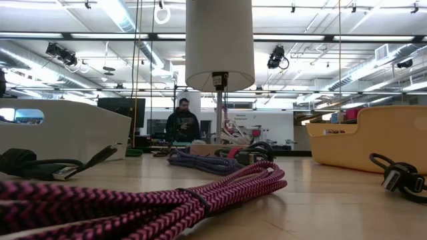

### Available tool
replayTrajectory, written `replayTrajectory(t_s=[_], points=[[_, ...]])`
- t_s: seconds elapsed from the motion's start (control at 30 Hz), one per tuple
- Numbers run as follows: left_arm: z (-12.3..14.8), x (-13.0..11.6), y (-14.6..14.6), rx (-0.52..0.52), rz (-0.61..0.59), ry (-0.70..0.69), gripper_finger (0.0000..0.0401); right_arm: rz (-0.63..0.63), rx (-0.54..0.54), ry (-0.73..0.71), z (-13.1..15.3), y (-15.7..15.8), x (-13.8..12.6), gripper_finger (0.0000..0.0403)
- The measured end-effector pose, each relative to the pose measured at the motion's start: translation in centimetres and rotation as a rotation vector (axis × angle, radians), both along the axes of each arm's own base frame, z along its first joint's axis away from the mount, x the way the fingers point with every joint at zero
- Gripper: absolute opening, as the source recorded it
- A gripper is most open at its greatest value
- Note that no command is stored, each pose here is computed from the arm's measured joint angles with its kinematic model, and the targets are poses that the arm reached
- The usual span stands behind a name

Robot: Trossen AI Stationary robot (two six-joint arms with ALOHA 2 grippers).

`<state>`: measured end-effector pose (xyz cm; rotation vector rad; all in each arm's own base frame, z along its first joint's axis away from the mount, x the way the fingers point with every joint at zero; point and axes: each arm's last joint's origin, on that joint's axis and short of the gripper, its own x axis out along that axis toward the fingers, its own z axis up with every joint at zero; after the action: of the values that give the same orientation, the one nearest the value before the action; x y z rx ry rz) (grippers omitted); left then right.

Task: Pick & Place USB Port
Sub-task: Put the right green patterned USB charger into the gray bin

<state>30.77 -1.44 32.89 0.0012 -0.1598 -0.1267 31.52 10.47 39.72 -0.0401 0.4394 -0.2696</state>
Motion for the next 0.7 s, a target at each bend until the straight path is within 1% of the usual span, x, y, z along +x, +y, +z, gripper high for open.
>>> replayTrajectory(t_s=[0.1,0.23,0.33,0.4,0.5,0.53,0.6,0.63,0.7], points=[[-0.1,0.0,0.0,-0.001,0.000,0.006,0.0192,0.011,-0.051,0.017,-0.4,0.1,0.0,0.0000],[-0.1,0.0,0.1,-0.005,0.010,0.004,0.0192,-0.001,-0.010,0.000,-0.5,-0.3,0.4,0.0000],[-0.1,0.0,0.1,-0.005,0.013,0.002,0.0192,0.033,-0.011,-0.014,-0.5,0.2,0.7,0.0000],[-0.1,0.0,0.0,-0.009,0.012,0.007,0.0192,0.059,-0.035,-0.013,-0.7,0.5,1.0,0.0000],[-0.2,0.0,0.0,-0.008,0.011,0.011,0.0183,0.060,-0.046,-0.002,-0.8,0.5,1.0,0.0000],[-0.2,0.0,0.1,-0.009,0.013,0.009,0.0175,0.054,-0.040,-0.005,-0.8,0.4,1.0,0.0000],[-0.2,0.0,0.0,0.004,0.000,0.010,0.0145,0.048,-0.035,-0.005,-0.8,0.3,1.0,0.0000],[-0.2,0.0,0.0,0.011,-0.009,0.010,0.0123,0.048,-0.037,-0.002,-0.8,0.3,1.0,0.0001],[-0.2,0.0,0.0,0.025,-0.011,0.010,0.0062,0.050,-0.042,0.007,-0.9,0.3,1.0,0.0009]])
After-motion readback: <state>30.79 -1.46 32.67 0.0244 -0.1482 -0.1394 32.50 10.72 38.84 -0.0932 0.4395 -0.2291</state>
